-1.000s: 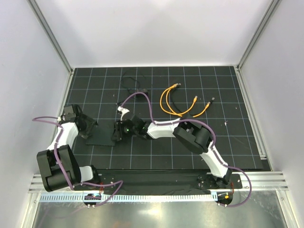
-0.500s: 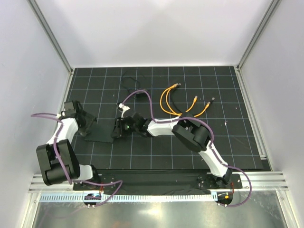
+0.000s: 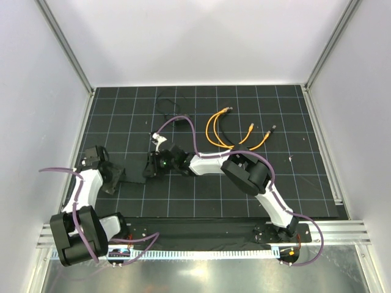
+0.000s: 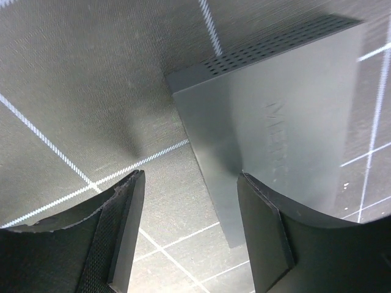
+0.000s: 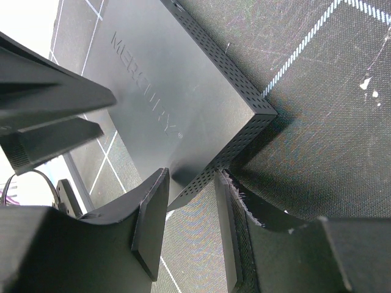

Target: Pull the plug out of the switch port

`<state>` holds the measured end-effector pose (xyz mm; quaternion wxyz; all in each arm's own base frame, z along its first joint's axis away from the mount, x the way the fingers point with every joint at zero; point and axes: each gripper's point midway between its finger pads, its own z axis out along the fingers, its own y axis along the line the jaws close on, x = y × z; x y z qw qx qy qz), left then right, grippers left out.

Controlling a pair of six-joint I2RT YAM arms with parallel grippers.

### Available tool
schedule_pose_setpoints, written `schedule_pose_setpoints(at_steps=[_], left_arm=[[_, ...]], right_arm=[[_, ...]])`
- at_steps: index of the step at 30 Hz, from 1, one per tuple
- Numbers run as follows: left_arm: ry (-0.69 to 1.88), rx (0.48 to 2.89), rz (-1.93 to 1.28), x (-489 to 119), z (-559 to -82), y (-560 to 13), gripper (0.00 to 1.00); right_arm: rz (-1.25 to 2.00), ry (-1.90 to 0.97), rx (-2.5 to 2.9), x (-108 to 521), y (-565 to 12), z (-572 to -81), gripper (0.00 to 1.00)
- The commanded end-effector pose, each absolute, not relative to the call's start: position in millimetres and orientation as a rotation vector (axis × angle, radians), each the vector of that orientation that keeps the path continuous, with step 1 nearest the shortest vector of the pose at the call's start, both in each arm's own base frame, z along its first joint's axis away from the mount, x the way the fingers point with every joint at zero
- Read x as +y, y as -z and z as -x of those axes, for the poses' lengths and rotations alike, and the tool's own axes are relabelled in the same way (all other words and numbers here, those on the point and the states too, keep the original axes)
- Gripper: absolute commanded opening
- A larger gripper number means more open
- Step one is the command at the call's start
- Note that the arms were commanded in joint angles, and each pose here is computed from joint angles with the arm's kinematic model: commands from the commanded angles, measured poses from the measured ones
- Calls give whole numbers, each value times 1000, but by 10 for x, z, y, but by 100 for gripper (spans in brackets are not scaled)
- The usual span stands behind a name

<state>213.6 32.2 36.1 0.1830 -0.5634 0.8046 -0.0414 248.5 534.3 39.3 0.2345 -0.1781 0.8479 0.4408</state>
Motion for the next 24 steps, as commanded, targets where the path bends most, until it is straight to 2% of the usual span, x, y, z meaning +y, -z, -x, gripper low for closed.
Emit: schedule_pose_setpoints(at_steps=[1, 11, 24], left_arm=[[179, 2251, 1648, 255, -2197, -324, 65], [228, 2222, 1664, 276, -2437, -277, 59], [297, 2292, 1655, 234, -2761, -60, 55]], right_arm=[[491, -1259, 2249, 5449, -622, -2540, 44], [497, -1250, 2255, 5482, -588, -2606, 43], [473, -1212, 2259, 5466, -592, -3084, 44]])
